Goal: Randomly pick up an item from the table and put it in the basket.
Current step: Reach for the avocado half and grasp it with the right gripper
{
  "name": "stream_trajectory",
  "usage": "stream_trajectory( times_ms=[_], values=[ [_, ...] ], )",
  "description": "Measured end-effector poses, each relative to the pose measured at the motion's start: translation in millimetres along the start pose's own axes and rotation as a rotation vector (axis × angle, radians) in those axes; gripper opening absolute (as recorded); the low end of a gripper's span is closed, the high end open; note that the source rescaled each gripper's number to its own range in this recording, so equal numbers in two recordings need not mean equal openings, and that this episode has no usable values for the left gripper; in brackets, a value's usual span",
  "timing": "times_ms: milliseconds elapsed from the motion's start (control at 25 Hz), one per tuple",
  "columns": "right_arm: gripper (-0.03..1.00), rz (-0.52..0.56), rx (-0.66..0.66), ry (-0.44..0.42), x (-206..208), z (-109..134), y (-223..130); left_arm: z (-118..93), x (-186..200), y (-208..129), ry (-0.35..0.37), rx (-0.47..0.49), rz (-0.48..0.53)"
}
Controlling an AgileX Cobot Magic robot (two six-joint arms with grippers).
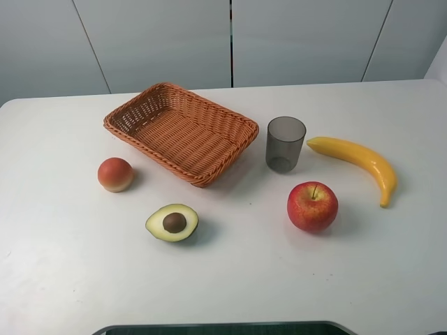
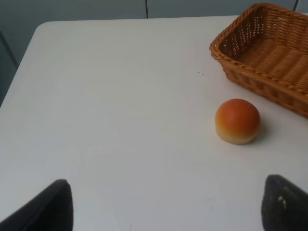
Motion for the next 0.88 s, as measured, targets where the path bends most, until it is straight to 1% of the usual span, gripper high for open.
stream_trajectory(
  times_ms=[880],
  values=[
    [1.00, 0.000, 0.000, 0.000, 0.0, 0.0, 0.0, 0.0, 0.0, 0.0, 0.000, 0.002, 0.000]
  ],
)
Point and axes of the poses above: a point on each arm's last joint axis where the gripper is mounted, x pointing back along that axis away from the gripper, z along the wrist's bending axis when the last joint is at zero, y = z × x, the point moved 6 cm from there along -x, pointing out along that axis toward the gripper, and after that the axes turned 6 degrees about -x, right-handed, at the moved point
